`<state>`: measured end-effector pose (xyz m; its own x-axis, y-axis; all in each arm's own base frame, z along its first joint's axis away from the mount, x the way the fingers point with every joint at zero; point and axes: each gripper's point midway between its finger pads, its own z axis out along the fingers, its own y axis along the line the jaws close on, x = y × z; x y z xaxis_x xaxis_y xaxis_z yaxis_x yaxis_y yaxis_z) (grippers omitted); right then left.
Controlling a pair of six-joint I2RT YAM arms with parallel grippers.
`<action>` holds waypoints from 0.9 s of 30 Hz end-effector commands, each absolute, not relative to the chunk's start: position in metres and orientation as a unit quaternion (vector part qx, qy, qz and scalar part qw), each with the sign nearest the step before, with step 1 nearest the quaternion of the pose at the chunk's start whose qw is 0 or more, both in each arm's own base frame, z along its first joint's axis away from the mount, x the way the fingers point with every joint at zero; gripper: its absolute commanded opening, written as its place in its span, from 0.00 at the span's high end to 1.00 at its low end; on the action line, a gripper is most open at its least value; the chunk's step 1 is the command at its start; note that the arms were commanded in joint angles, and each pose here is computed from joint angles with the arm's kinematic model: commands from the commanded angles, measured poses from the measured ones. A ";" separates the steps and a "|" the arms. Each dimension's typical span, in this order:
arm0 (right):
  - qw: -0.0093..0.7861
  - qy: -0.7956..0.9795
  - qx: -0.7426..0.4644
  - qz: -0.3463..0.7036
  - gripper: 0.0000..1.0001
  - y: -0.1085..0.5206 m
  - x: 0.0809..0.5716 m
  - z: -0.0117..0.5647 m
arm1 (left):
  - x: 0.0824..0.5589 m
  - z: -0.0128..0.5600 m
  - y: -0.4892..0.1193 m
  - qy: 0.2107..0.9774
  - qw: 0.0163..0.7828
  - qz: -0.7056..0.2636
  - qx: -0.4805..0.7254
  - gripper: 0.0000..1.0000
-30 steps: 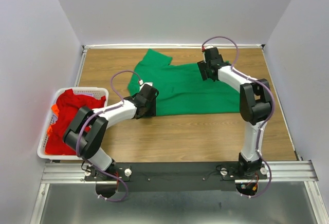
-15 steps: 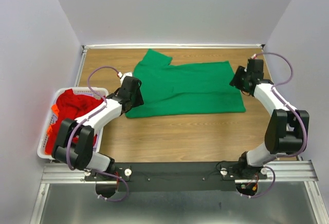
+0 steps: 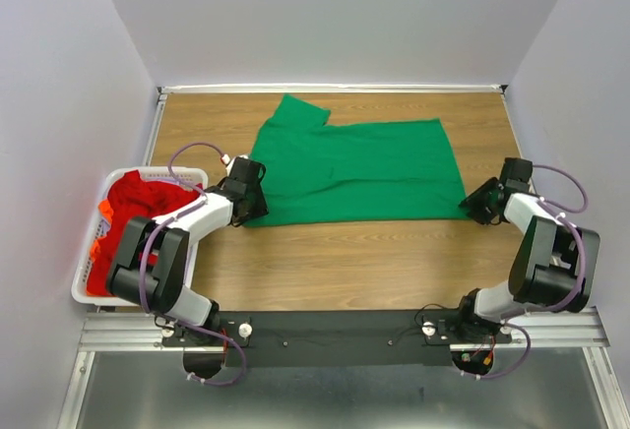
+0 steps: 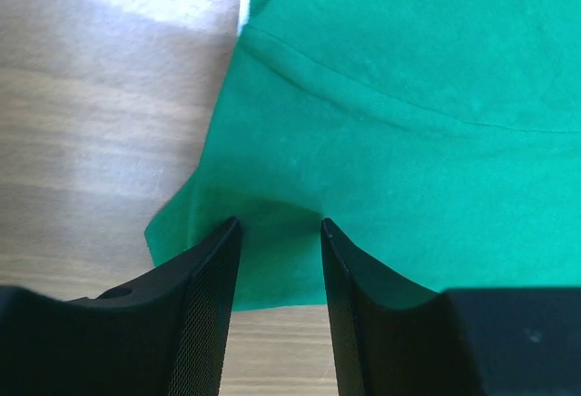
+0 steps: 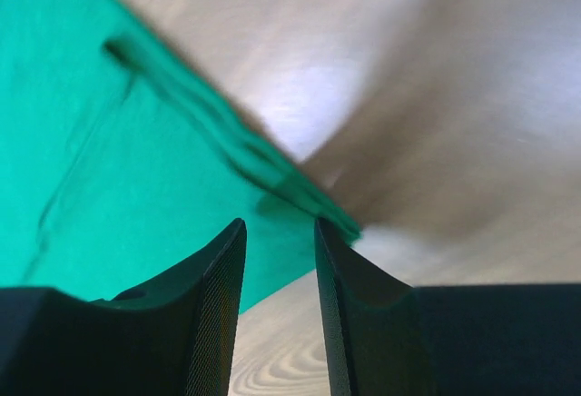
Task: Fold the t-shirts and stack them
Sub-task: Fold the tshirt
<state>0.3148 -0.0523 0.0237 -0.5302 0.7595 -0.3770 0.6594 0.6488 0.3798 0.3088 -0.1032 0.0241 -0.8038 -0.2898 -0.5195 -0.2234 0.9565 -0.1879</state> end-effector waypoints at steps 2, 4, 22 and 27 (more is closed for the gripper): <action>0.236 0.843 0.480 0.055 0.56 -0.076 0.279 0.013 | 0.268 0.010 -0.087 0.964 0.224 -0.037 -0.138 0.51; 0.233 0.841 0.487 0.035 0.56 -0.083 0.271 0.015 | 0.257 0.010 -0.090 0.968 0.210 -0.047 -0.131 0.51; 0.315 0.931 0.175 0.061 0.43 0.048 0.350 0.090 | 0.326 0.082 -0.101 0.940 0.321 -0.056 -0.103 0.34; 0.241 0.957 0.157 0.043 0.41 0.054 0.331 0.039 | 0.325 0.050 -0.103 0.951 0.290 -0.044 -0.092 0.34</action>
<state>0.3551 0.0632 0.0747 -0.7624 0.3576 -0.5393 0.2623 0.9327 0.2476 0.3223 -0.1049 0.0672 -0.8033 -0.2335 -0.5478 -0.1603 0.9707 -0.1787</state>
